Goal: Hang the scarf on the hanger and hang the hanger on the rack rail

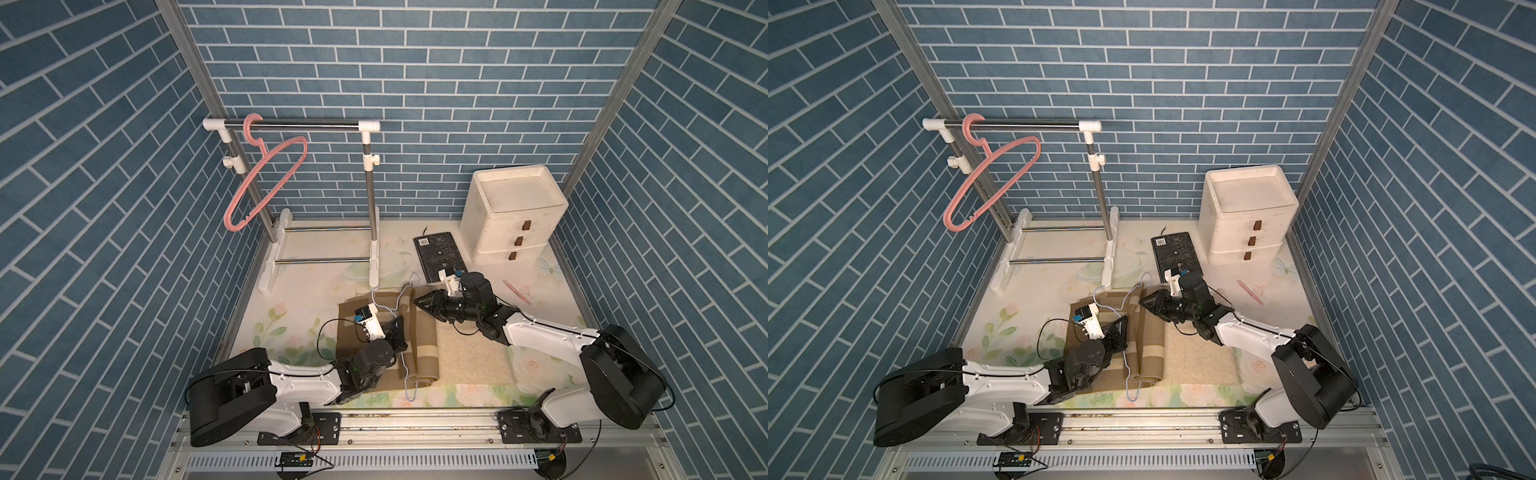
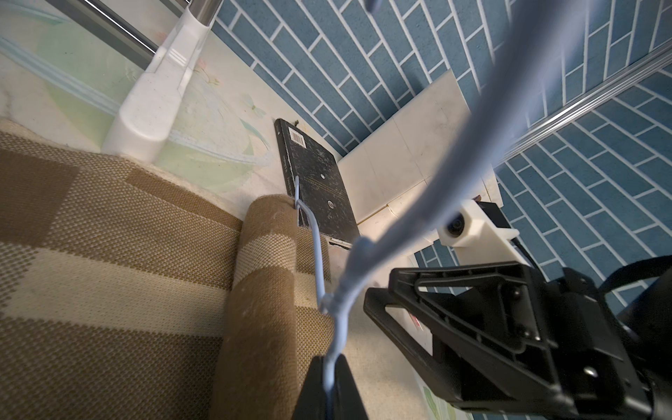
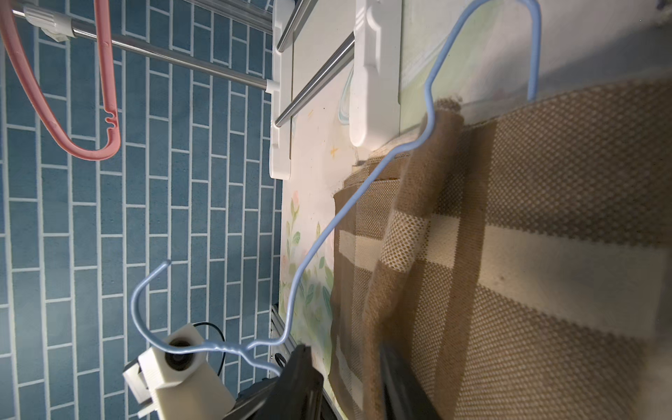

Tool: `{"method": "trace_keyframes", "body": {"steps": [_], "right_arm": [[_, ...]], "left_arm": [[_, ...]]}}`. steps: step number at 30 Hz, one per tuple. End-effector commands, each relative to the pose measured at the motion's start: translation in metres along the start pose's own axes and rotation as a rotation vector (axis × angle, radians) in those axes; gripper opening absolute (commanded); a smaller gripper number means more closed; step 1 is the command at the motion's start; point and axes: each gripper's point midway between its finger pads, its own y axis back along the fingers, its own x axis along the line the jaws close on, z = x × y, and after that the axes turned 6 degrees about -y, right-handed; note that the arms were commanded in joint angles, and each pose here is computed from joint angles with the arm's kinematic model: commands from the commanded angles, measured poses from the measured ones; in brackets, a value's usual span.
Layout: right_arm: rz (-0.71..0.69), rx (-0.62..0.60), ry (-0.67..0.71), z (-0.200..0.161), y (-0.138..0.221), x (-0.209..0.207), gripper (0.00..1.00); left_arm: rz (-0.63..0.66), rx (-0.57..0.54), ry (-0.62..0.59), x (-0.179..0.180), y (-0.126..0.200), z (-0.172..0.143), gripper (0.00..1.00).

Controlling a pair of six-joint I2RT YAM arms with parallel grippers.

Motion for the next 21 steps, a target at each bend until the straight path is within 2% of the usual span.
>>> {"method": "trace_keyframes", "body": {"steps": [1, 6, 12, 16, 21], "right_arm": [[-0.035, 0.033, 0.008, -0.01, -0.005, -0.012, 0.35], [0.006, 0.019, 0.008, -0.006, -0.006, -0.003, 0.35], [0.11, -0.037, 0.019, 0.01, -0.005, 0.03, 0.49], [0.154, -0.063, 0.007, 0.017, -0.004, 0.041, 0.54], [0.166, -0.042, 0.002, 0.016, -0.015, 0.049, 0.55]], "left_arm": [[-0.012, 0.008, -0.011, -0.014, 0.0, 0.005, 0.0], [-0.028, 0.039, -0.012, -0.026, -0.002, 0.003, 0.0], [-0.009, 0.052, -0.024, -0.022, -0.004, -0.001, 0.0], [-0.003, 0.055, -0.03, -0.02, -0.005, -0.003, 0.0], [-0.004, 0.057, -0.03, -0.021, -0.005, -0.004, 0.0]]}}
